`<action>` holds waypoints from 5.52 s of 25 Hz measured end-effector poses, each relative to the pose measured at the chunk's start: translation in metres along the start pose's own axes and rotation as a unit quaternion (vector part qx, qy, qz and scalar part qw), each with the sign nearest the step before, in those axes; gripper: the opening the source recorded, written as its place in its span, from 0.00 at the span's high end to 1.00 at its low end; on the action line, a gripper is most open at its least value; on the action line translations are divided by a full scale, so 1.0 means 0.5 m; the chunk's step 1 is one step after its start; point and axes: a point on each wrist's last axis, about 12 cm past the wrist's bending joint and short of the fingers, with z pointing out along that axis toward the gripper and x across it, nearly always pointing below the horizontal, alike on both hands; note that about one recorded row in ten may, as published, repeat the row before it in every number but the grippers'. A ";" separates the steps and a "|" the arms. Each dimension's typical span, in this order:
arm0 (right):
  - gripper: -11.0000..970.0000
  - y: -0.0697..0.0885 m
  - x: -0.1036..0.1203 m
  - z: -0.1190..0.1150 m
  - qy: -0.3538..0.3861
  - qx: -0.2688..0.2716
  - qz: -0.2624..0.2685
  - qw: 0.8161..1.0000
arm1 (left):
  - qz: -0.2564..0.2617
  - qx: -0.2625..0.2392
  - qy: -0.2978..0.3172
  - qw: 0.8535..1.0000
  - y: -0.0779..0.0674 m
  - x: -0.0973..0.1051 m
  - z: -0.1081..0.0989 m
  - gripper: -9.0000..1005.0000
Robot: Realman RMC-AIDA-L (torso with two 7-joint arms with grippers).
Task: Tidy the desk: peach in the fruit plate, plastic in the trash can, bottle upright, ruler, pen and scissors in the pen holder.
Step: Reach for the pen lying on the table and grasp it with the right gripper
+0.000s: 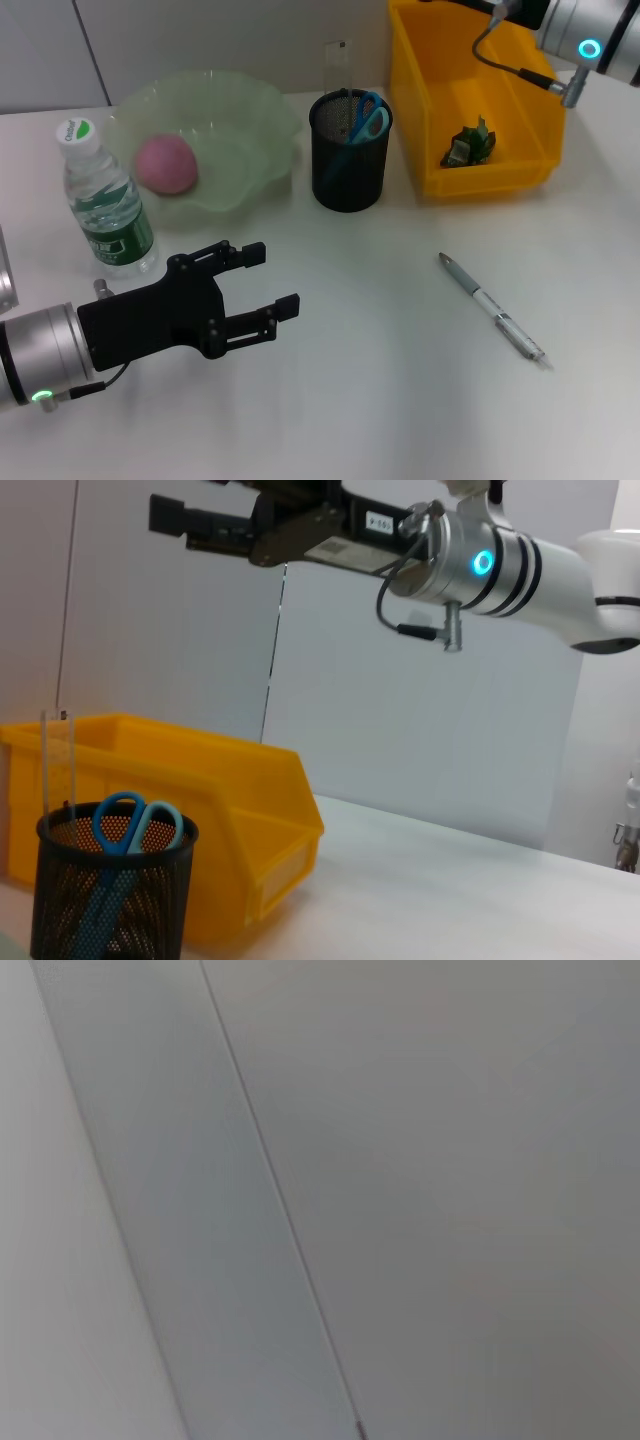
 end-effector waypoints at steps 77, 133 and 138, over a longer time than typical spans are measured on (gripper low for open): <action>0.14 0.039 0.089 0.052 0.643 0.192 0.075 0.738 | 0.010 0.005 0.026 1.000 0.004 0.004 0.002 0.22; 0.14 0.046 0.108 0.059 0.660 0.198 0.043 0.724 | 0.020 0.005 0.027 0.999 0.009 -0.001 0.007 0.22; 0.14 0.047 0.107 0.061 0.660 0.197 0.043 0.724 | 0.021 0.005 0.027 0.999 0.009 -0.001 0.007 0.22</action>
